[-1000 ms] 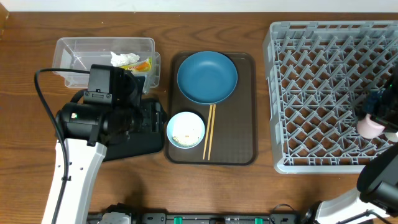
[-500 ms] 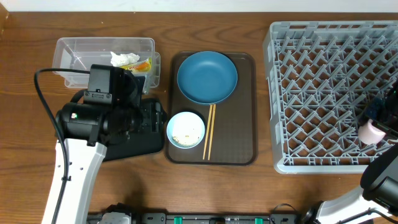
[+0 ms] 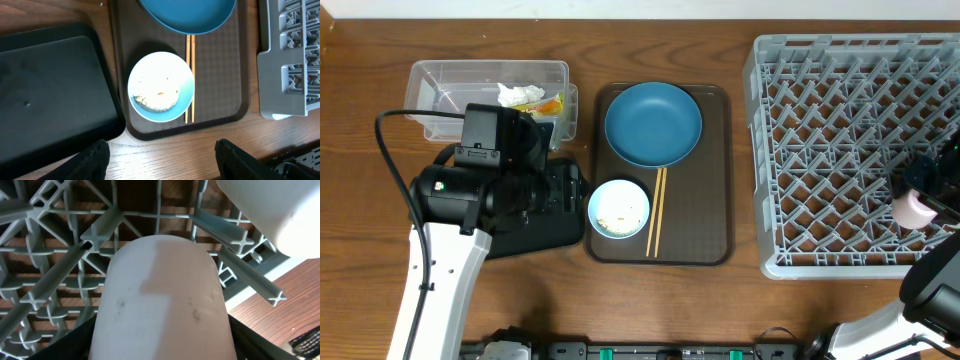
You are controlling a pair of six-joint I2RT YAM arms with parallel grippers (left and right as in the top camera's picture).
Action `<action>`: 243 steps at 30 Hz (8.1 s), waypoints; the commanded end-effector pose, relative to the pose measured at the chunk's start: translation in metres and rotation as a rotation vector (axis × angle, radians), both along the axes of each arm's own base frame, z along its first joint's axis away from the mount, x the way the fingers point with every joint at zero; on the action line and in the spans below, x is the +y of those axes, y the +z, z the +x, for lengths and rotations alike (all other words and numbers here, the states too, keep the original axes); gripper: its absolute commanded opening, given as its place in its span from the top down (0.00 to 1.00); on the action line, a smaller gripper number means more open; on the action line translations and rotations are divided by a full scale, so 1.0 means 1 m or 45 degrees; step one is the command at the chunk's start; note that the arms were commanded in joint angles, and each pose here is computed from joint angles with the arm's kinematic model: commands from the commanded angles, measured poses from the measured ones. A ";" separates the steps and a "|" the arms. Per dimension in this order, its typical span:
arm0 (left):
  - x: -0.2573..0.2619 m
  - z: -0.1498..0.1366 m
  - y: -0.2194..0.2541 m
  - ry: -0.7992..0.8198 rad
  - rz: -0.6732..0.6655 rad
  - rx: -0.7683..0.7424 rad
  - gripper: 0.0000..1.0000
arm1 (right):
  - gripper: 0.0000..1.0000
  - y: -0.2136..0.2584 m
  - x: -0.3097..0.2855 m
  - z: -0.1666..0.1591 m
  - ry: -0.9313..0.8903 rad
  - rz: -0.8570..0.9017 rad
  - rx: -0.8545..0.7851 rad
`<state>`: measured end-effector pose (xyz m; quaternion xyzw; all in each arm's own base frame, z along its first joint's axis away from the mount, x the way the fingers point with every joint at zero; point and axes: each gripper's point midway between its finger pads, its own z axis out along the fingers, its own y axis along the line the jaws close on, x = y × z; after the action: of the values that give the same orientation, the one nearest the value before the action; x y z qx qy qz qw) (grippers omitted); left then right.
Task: Sort waste into correct bins and load items into the dishwasher rack
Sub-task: 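Release the pink cup in the rack and reach right gripper to blue plate, then grasp the blue plate rim with the right gripper and lift, then carry the blue plate right and set it upright in the rack, then reach the left gripper to the light-blue rice bowl and grasp it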
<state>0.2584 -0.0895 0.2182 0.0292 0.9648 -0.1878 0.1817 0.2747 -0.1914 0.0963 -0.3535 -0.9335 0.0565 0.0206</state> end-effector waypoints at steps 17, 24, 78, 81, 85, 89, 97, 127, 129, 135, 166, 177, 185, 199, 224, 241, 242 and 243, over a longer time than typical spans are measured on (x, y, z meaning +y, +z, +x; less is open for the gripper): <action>0.003 -0.001 0.001 -0.008 0.016 -0.014 0.29 | 0.19 -0.002 0.001 -0.002 -0.018 0.011 0.000; 0.003 -0.001 0.001 -0.008 0.016 -0.014 0.29 | 0.01 -0.002 0.000 0.001 -0.021 0.006 -0.014; 0.043 -0.001 -0.012 0.217 0.260 0.043 0.24 | 0.59 -0.062 0.379 0.175 0.825 0.090 -0.523; 0.043 -0.001 -0.012 0.216 0.260 0.044 0.24 | 0.91 -0.067 0.380 0.176 0.777 0.095 -0.522; 0.043 -0.001 -0.012 0.216 0.260 0.044 0.24 | 0.99 -0.058 0.383 0.185 0.764 0.097 -0.580; 0.043 -0.001 -0.012 0.216 0.260 0.044 0.24 | 0.99 -0.032 0.377 0.197 0.774 0.081 -0.631; 0.043 -0.001 -0.012 0.216 0.260 0.044 0.23 | 0.99 0.133 0.306 0.231 0.874 -0.352 -0.956; 0.043 -0.002 -0.012 0.217 0.261 0.047 0.23 | 0.99 0.265 -0.095 0.161 0.075 -1.765 -0.211; 0.043 -0.002 -0.012 0.216 0.260 0.047 0.24 | 0.99 0.260 -0.108 0.163 0.086 -1.779 -0.171; 0.043 -0.002 -0.012 0.216 0.260 0.047 0.23 | 0.99 0.230 -0.130 0.179 0.228 -1.755 -0.077; 0.042 0.006 -0.009 0.233 0.246 0.008 0.24 | 0.99 0.183 -0.116 0.259 1.274 -1.712 0.261; 0.042 0.007 -0.009 0.234 0.245 0.001 0.23 | 0.99 0.124 -0.094 0.251 1.202 -1.478 0.144; 0.042 0.011 -0.007 0.235 0.241 -0.020 0.24 | 0.44 0.107 -0.068 0.251 1.020 -1.386 -0.030; 0.041 0.014 -0.005 0.237 0.236 -0.038 0.18 | 0.05 0.177 0.002 0.252 0.976 -1.159 -0.616; -0.003 0.045 -0.026 0.107 0.219 -0.051 0.10 | 0.01 0.103 0.226 0.109 0.974 0.367 -0.503; -0.123 0.013 -0.166 -0.334 0.409 0.343 0.15 | 0.01 0.099 0.241 0.090 1.008 0.410 -0.409; -0.126 0.011 -0.172 -0.349 0.422 0.352 0.19 | 0.01 0.099 0.241 0.090 1.008 0.410 -0.408; -0.128 0.010 -0.177 -0.359 0.437 0.356 0.23 | 0.01 0.099 0.241 0.090 1.008 0.410 -0.408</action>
<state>0.2719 -0.2145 0.0526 0.1588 0.9851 -0.0627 0.0197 0.3672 0.0454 0.1960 0.0292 -0.9855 -0.1355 -0.0975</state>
